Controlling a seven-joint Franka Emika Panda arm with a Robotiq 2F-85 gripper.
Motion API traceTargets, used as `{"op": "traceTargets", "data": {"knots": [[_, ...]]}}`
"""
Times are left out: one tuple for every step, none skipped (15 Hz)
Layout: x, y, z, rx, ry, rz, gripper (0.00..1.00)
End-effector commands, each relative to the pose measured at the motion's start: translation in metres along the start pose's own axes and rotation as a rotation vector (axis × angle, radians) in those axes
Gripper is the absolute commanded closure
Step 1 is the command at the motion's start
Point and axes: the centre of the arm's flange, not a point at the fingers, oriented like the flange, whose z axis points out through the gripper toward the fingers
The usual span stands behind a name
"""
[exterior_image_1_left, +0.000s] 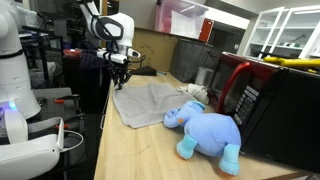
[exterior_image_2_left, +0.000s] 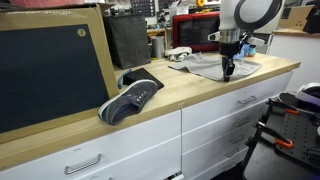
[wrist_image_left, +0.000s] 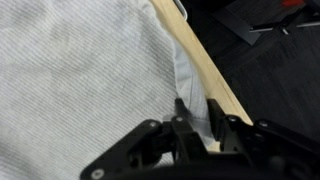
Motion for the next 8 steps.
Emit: {"op": "traceTargets", "data": {"knots": [[-0.004, -0.027, -0.016, 0.025, 0.024, 0.036, 1.00], [-0.002, -0.033, -0.018, 0.034, 0.031, 0.046, 1.00], [0.002, -0.040, -0.021, 0.045, 0.037, 0.055, 1.00], [0.006, -0.047, -0.025, 0.055, 0.044, 0.066, 1.00], [0.010, -0.054, -0.028, 0.063, 0.048, 0.080, 0.98], [0.013, -0.062, -0.032, 0.070, 0.050, 0.090, 0.98], [0.018, -0.069, -0.037, 0.080, 0.053, 0.103, 0.98], [0.022, -0.076, -0.041, 0.087, 0.057, 0.113, 0.98]]}}
